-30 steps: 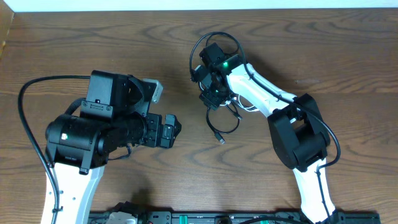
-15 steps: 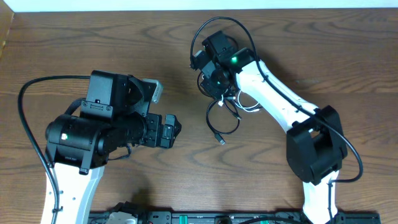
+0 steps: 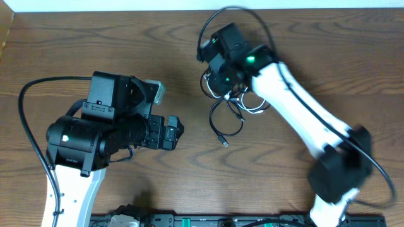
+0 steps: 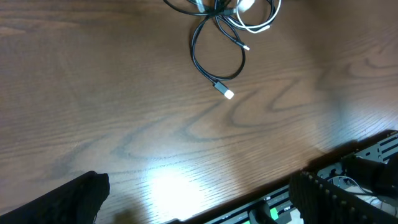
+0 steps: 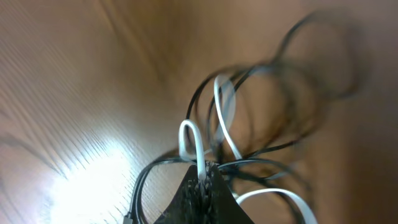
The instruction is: Untangle cables
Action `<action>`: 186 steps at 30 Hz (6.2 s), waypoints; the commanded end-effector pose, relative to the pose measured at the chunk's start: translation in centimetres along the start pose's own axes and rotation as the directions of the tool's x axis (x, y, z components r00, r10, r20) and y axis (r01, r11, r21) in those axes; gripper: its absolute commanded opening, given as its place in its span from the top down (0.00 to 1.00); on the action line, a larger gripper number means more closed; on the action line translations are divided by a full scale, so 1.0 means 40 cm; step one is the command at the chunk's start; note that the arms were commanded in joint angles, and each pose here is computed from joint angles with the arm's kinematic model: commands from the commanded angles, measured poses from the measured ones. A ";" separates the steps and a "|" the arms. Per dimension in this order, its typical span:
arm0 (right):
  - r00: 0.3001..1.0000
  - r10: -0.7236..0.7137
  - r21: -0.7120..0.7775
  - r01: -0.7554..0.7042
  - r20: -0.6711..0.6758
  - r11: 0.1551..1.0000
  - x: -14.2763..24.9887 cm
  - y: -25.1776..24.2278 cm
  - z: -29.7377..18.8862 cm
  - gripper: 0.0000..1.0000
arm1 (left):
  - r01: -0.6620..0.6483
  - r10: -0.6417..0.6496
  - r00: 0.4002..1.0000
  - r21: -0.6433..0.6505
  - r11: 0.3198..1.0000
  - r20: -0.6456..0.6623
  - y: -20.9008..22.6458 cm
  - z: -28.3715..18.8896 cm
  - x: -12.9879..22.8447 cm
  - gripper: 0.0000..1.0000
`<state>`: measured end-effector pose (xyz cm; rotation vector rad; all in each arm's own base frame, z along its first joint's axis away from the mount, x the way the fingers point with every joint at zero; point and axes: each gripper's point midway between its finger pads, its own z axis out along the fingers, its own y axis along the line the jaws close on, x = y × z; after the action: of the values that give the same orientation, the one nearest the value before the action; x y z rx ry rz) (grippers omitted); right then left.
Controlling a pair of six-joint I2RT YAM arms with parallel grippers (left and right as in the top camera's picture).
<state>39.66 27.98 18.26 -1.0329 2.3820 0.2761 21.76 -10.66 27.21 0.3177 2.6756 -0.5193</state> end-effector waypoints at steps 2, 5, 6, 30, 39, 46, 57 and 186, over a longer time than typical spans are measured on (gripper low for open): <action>0.965 -0.026 0.141 -0.011 0.262 0.990 -0.110 -0.022 -0.291 0.99 | 0.003 -0.003 1.000 0.011 1.000 0.013 -0.007 -0.011 -0.007 0.02; 0.923 -0.037 0.180 -0.036 0.382 0.983 -0.136 -0.022 -0.431 0.99 | 0.003 -0.003 1.000 0.011 1.000 0.013 -0.007 -0.010 -0.007 0.02; 0.903 -0.042 0.187 -0.043 0.427 0.982 -0.142 -0.018 -0.483 0.99 | 0.003 -0.003 1.000 0.011 1.000 0.013 -0.007 -0.011 -0.007 0.02; 0.394 -0.138 0.392 -0.690 0.909 0.608 0.188 -0.127 -1.365 0.99 | -0.008 0.008 1.000 0.007 1.000 0.013 -0.005 -0.010 -0.007 0.02; 0.194 -0.137 0.223 -0.943 0.971 0.248 0.413 -0.178 -1.539 0.99 | -0.007 0.007 1.000 0.007 1.000 0.012 -0.005 -0.010 -0.006 0.02; -0.050 -0.146 -0.066 -0.992 0.988 -0.110 0.595 -0.177 -1.638 0.99 | -0.008 0.008 1.000 0.007 1.000 0.012 -0.005 -0.010 -0.007 0.02; 0.191 -0.147 0.195 -0.981 0.970 0.016 0.500 -0.189 -1.596 0.99 | -0.007 0.007 1.000 0.008 1.000 0.012 -0.005 -0.010 -0.006 0.02; -0.131 0.484 0.222 -0.766 0.865 -0.603 1.284 -1.023 -0.585 0.99 | 0.094 -0.094 0.988 -0.008 0.996 -0.122 0.010 0.039 0.020 0.02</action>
<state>32.67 -37.62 8.71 1.6138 1.8539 -0.3525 21.48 -10.59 25.28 0.2356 2.8153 -0.5269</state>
